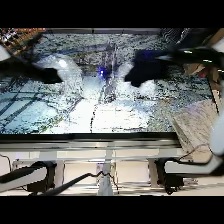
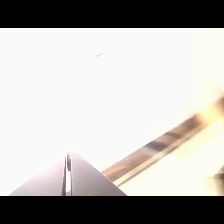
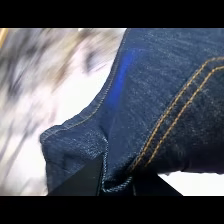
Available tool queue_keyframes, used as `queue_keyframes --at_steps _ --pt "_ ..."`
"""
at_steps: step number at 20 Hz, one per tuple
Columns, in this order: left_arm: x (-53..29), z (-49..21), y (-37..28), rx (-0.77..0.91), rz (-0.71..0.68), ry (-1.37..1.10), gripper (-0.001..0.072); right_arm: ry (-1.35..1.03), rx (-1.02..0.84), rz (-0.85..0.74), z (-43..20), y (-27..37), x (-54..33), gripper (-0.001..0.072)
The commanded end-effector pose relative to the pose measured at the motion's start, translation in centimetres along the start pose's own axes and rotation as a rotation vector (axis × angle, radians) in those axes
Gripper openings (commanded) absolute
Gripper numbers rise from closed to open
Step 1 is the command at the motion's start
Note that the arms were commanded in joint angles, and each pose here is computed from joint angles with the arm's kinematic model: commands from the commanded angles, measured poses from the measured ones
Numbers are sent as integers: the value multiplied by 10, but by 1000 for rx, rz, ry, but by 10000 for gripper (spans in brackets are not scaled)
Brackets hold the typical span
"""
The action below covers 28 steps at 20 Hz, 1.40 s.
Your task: Fold the clothes and pants, and hang the long-sleeved shirts on hangers.
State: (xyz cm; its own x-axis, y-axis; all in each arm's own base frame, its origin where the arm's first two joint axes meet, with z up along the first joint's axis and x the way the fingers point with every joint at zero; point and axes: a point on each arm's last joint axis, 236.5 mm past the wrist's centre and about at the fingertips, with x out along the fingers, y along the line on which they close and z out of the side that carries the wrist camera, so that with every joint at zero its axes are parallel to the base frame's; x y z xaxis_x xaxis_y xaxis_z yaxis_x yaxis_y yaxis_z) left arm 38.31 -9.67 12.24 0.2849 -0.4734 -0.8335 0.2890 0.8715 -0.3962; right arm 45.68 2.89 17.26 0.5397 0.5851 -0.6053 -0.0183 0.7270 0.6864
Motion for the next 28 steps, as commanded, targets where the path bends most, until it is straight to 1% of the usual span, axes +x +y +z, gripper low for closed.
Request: queue_keyframes --at_steps 1,2,4,6,8,10,13,14,15,16,18,20,21,23,24,25,26,27,28 --pt "-67 -35 43 -62 217 -34 28 -207 194 -297 -35 -91 -137 31" --pt "-76 -39 47 -81 230 -56 28 -263 278 -368 -54 -122 -167 31" --pt "-91 -43 53 -105 253 -90 28 -369 456 -460 -100 -178 -214 31" --pt "-95 -43 56 -113 263 -107 28 -462 613 -521 -148 -223 -233 33" --pt "-95 -37 57 -111 266 -129 28 -420 685 -585 -203 -258 -216 33" --pt "-97 -29 59 -107 273 -165 28 -317 804 -718 -268 -296 -199 33" --pt "-98 -24 61 -105 279 -184 28 -239 964 -927 -328 -327 -209 41" --pt "-98 -24 61 -105 279 -183 28 -202 960 -970 -337 -328 -217 212" --pt "-98 -24 61 -105 278 -183 28 -178 941 -1006 -339 -327 -228 606" --pt "-98 -24 61 -105 278 -183 27 -159 930 -1034 -337 -322 -242 697" --pt "-99 -25 63 -103 287 -180 26 -176 902 -1054 -311 -303 -275 699" --pt "-99 -26 65 -78 299 -174 26 -287 798 -1058 -253 -279 -312 697" --pt "-99 -26 67 -70 308 -173 26 -399 702 -993 -203 -263 -318 695" --pt "-102 -22 74 -30 344 -183 27 -599 508 -723 -98 -219 -288 693" --pt "-108 -19 86 -13 400 -196 26 -629 428 -573 -59 -194 -256 691" --pt "-119 -13 107 -1 500 -221 23 -577 358 -477 -41 -175 -215 665" --pt "-131 -8 125 16 592 -245 23 -469 296 -418 -38 -159 -165 540" --pt "-143 -2 138 35 668 -268 23 -356 218 -400 -44 -148 -119 402" --pt "-148 -1 143 43 698 -274 23 -252 118 -410 -53 -139 -75 216"
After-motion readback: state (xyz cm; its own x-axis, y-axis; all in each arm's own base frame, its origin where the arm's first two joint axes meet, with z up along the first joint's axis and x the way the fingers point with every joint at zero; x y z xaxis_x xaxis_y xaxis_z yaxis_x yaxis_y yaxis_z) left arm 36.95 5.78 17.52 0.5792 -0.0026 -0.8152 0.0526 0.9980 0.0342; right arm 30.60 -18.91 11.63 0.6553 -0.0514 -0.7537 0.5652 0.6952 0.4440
